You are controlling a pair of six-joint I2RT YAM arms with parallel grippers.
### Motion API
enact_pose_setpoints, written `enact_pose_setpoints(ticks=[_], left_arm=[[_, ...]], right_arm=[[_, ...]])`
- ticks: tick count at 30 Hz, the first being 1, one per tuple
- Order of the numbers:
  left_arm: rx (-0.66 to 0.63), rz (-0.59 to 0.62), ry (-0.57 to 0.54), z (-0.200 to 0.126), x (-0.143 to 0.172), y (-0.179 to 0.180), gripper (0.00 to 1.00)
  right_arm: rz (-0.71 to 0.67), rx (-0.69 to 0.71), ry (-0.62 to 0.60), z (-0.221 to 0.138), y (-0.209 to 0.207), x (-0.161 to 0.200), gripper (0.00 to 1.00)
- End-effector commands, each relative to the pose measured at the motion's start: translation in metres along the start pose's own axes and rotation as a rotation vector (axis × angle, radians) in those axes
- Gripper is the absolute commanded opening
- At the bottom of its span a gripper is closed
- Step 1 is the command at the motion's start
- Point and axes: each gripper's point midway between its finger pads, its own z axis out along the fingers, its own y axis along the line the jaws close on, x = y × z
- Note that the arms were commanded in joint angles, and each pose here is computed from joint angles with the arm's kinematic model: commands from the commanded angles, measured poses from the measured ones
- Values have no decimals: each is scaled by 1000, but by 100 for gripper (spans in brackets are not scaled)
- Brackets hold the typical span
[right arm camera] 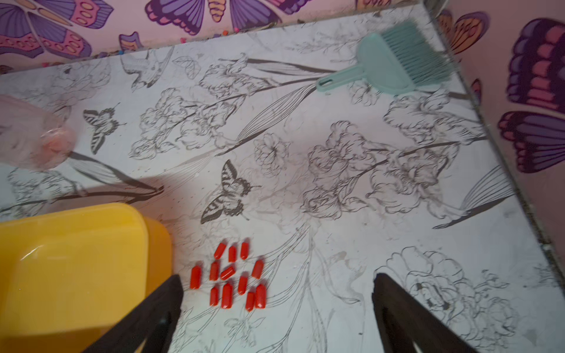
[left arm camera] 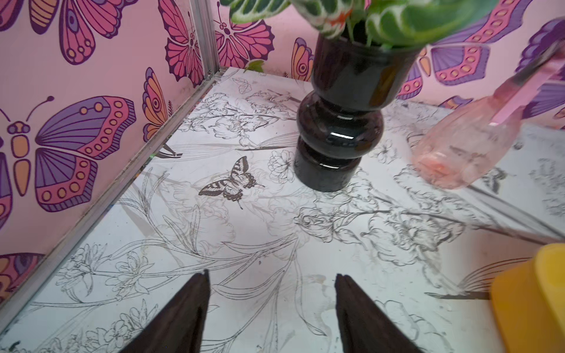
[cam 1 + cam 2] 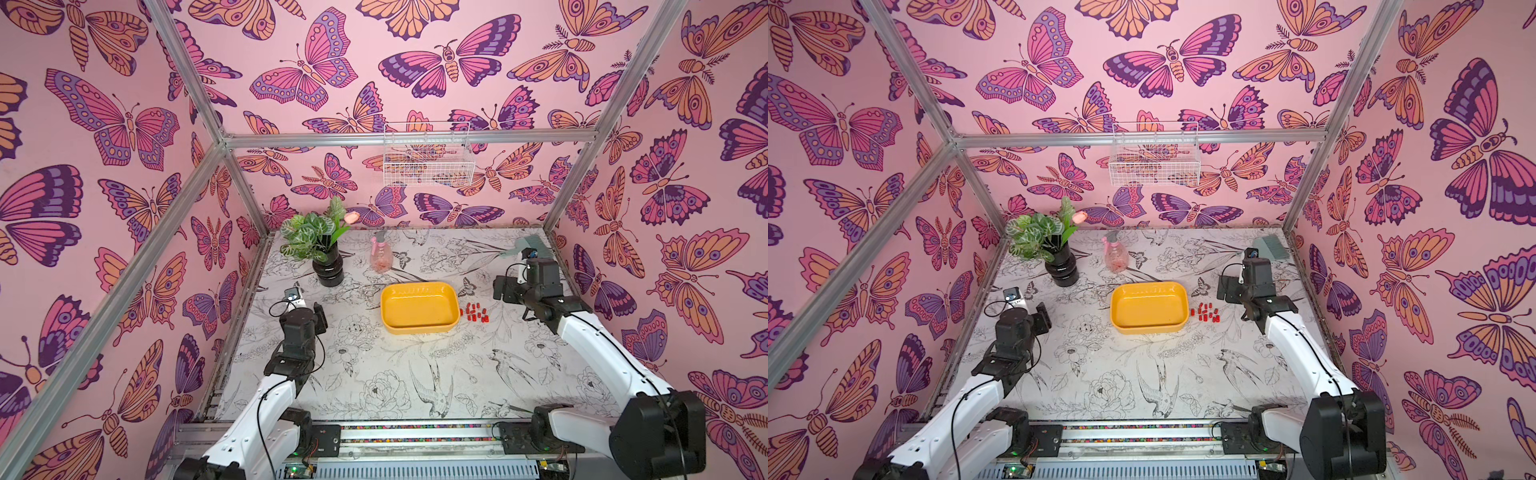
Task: Take the screw protection sleeves out of the storage box
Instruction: Reset both arms
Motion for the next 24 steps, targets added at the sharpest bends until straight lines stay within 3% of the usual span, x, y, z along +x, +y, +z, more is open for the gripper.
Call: enact_pose_setpoints(ticks=[1, 2, 10, 17, 24], left_arm=[[-45, 46, -141, 5, -32, 5, 76], [-45, 65, -131, 8, -16, 7, 75], [70, 106, -193, 30, -12, -14, 72], [34, 80, -158, 55, 7, -1, 75], [109, 28, -124, 77, 24, 0, 73]], right_arm=[[-48, 144, -40, 8, -27, -2, 99], [-46, 160, -41, 11, -30, -1, 99], [-76, 332, -107, 22, -62, 5, 99], [-33, 304, -93, 39, -73, 21, 99], [17, 286, -217, 46, -84, 22, 99]])
